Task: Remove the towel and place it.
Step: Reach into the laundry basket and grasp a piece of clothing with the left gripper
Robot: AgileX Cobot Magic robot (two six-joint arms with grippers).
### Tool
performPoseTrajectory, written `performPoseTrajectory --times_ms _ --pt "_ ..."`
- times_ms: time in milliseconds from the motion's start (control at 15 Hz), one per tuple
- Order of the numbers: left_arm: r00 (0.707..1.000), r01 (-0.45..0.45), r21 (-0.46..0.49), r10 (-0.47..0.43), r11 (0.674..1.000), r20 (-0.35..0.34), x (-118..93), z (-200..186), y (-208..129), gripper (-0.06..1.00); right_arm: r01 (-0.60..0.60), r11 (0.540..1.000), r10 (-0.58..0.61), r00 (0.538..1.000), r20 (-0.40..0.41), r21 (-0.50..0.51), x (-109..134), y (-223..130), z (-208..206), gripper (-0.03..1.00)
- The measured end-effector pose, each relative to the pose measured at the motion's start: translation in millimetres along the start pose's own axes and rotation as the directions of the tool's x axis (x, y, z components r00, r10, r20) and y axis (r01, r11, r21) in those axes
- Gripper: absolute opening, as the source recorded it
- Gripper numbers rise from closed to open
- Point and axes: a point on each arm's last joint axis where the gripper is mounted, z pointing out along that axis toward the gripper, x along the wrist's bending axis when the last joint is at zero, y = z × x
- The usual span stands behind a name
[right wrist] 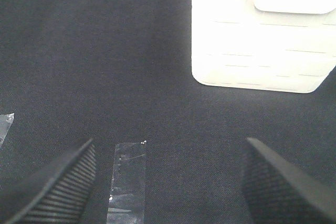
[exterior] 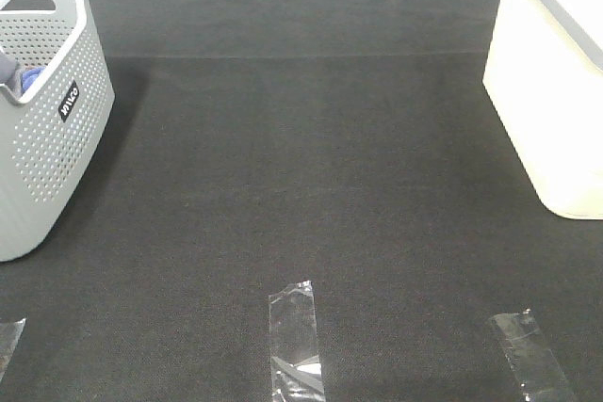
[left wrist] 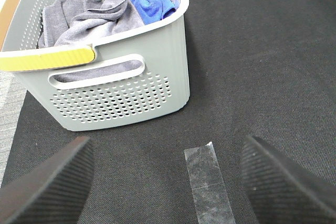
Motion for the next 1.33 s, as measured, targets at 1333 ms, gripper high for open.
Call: performPoseTrajectory --times_ms 1333 --pt "1.000 0.000 0.000 0.000 1.000 0.000 0.0 0.0 0.0 0.74 0.000 1.000 0.000 1.000 0.000 0.000 0.0 0.0 0.0 0.72"
